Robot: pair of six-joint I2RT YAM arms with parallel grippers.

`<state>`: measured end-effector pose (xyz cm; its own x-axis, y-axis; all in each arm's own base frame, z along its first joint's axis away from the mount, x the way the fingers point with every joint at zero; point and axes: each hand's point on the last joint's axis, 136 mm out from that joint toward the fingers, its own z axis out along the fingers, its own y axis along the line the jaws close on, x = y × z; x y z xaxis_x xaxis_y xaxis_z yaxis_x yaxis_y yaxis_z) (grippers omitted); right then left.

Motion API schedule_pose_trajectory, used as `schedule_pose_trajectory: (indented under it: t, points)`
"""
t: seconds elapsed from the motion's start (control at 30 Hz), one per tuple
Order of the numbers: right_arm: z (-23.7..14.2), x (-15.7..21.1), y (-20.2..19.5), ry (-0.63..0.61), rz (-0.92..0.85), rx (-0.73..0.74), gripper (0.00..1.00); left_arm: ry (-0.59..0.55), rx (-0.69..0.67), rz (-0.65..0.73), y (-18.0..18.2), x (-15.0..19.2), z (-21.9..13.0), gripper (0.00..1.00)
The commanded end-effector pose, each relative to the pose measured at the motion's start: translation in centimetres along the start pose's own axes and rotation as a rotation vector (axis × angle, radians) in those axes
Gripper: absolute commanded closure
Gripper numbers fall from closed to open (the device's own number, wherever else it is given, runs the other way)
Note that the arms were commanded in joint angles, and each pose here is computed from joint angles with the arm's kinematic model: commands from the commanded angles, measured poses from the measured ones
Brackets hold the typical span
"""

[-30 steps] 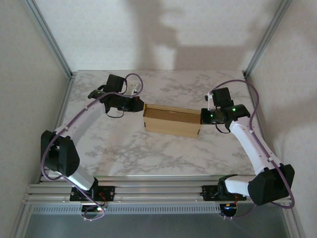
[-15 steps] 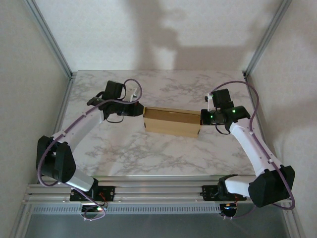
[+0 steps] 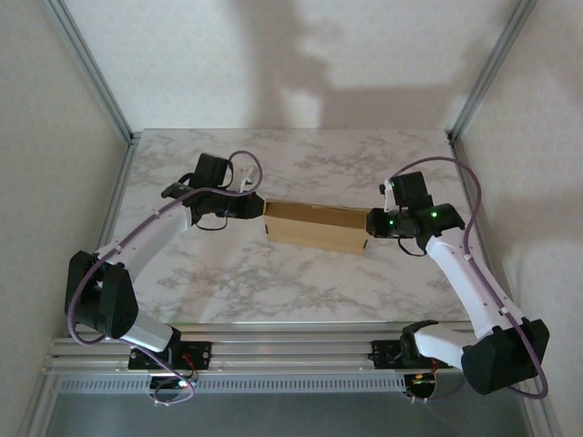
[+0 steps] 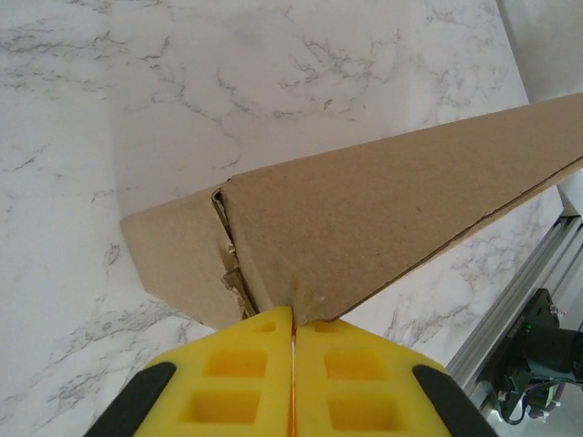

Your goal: Fold the paper box

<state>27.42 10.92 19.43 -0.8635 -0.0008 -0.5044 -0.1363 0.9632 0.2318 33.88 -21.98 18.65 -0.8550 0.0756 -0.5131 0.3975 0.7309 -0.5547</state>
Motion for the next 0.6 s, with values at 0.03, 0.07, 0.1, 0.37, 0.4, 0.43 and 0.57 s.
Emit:
schedule_pose_trajectory:
  t: [0.03,0.07,0.1,0.37,0.4,0.43,0.57]
  points:
    - [-2.1,-0.2,0.8,-0.030,0.015,-0.033,0.69,0.105,-0.068,-0.074,1.4,3.1,0.7,0.91]
    - [-2.5,-0.4,1.1,-0.041,0.015,-0.045,0.69,0.105,-0.068,-0.074,1.4,3.0,0.7,0.91]
    - [-2.8,-0.7,1.2,-0.051,0.017,-0.054,0.69,0.106,-0.068,-0.074,1.4,3.0,0.7,0.91]
    - [-4.5,-3.6,1.6,-0.146,0.086,-0.077,0.73,0.103,-0.071,-0.067,1.3,2.6,0.6,0.90]
    - [-4.4,-4.0,1.4,-0.152,0.107,-0.073,0.73,0.105,-0.072,-0.068,1.3,2.6,0.7,0.90]
    - [-4.3,-4.3,1.3,-0.158,0.124,-0.075,0.73,0.105,-0.075,-0.067,1.4,2.6,0.7,0.90]
    - [-3.2,-5.0,1.0,-0.150,0.187,-0.068,0.72,0.110,-0.074,-0.067,1.4,2.7,0.8,0.90]
